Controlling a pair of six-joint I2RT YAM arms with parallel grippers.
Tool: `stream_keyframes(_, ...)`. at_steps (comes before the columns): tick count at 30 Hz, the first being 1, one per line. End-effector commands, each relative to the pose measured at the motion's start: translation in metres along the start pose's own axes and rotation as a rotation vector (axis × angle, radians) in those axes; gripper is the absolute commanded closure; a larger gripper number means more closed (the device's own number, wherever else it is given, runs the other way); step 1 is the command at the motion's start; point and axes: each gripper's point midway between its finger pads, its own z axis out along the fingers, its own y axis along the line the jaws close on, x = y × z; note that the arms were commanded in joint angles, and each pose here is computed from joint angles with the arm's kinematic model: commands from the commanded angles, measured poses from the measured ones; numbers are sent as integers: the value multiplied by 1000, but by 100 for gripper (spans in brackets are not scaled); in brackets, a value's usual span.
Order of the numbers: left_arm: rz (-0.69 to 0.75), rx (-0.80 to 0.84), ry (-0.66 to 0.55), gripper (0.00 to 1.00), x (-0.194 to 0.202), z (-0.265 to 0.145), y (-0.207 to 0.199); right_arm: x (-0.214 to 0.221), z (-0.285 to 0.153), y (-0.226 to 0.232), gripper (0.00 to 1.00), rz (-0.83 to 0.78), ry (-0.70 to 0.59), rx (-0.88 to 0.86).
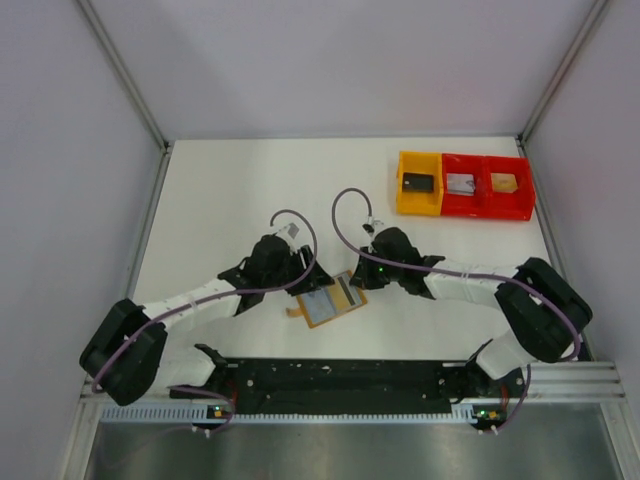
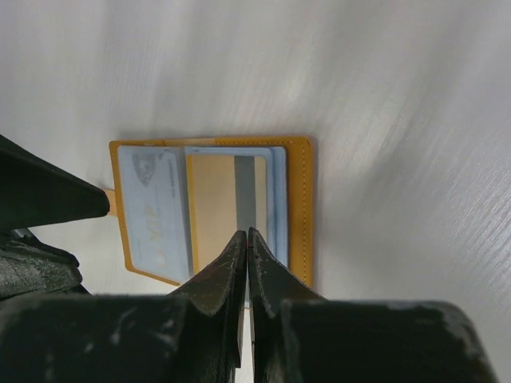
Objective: Take the credit cards out of the card holder
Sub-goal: Remove the credit card from the card holder.
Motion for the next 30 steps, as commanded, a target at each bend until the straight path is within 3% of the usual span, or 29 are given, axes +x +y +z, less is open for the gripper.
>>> stream_keyframes(1,-17,43,-26,48,-5,11,-6,3,5,-4,99,55,10,-23)
stream_keyframes(3,-26,36,-9,55,-1,15,-2,8,7,-5,99,71,26,-25)
stream_keyframes(7,-41,6,2,58,4,20,10,19,9,-14,100,99,59,0)
stream_keyframes(19,-107,-41,57,59,26,36,36,29,10,-19,100,142,94,10)
stream_keyframes(30,-129,-14,90,65,34,44,32,30,10,-17,100,152,96,-3)
